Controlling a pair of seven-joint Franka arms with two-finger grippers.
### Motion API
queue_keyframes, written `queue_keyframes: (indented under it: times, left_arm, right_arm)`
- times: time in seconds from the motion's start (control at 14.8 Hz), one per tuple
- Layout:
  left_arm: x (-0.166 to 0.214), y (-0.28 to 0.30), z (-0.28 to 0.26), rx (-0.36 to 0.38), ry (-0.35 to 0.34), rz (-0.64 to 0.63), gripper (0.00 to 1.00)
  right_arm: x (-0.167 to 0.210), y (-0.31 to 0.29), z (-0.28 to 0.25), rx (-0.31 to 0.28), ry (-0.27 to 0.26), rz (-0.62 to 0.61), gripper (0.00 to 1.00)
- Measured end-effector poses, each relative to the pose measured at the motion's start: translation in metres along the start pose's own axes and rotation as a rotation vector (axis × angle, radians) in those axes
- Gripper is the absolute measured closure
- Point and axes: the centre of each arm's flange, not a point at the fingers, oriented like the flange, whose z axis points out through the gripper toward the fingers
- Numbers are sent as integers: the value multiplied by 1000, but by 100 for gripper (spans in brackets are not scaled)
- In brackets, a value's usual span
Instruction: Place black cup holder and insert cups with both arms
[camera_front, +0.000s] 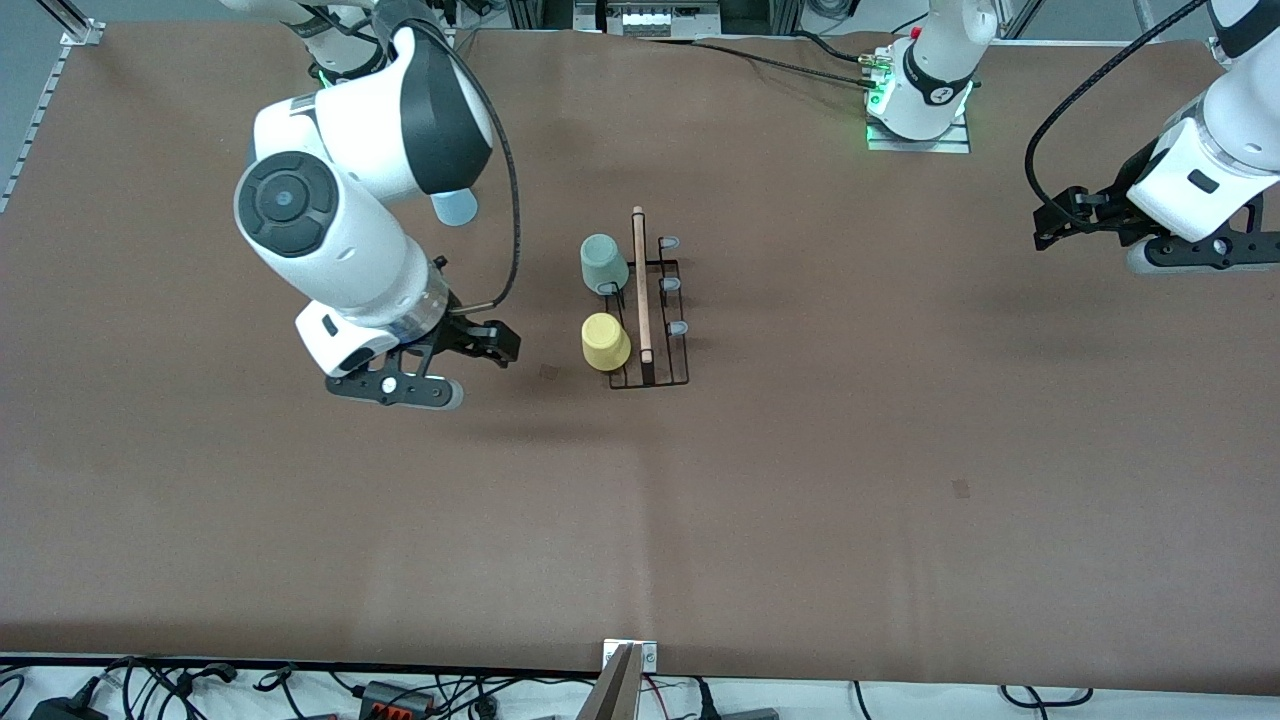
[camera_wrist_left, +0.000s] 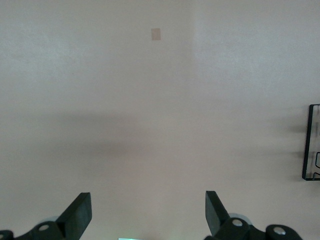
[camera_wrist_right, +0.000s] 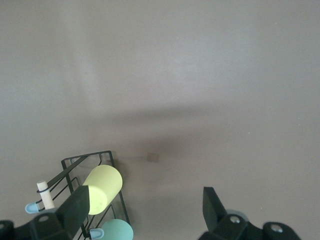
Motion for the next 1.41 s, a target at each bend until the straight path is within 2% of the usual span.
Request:
queue_keyframes:
  times: [0.54,0.88,1.41]
  left_arm:
    - [0,0,0,0,0,0,0]
    - [1,0,-1,-1,11,0,0]
    - [2,0,-1,-2,14,0,0]
  right_arm:
    - [38,67,-7,1,1,98,0]
    - [72,160,-31,-19,19,15,0]
    - [70,301,-97,37,58,-70,0]
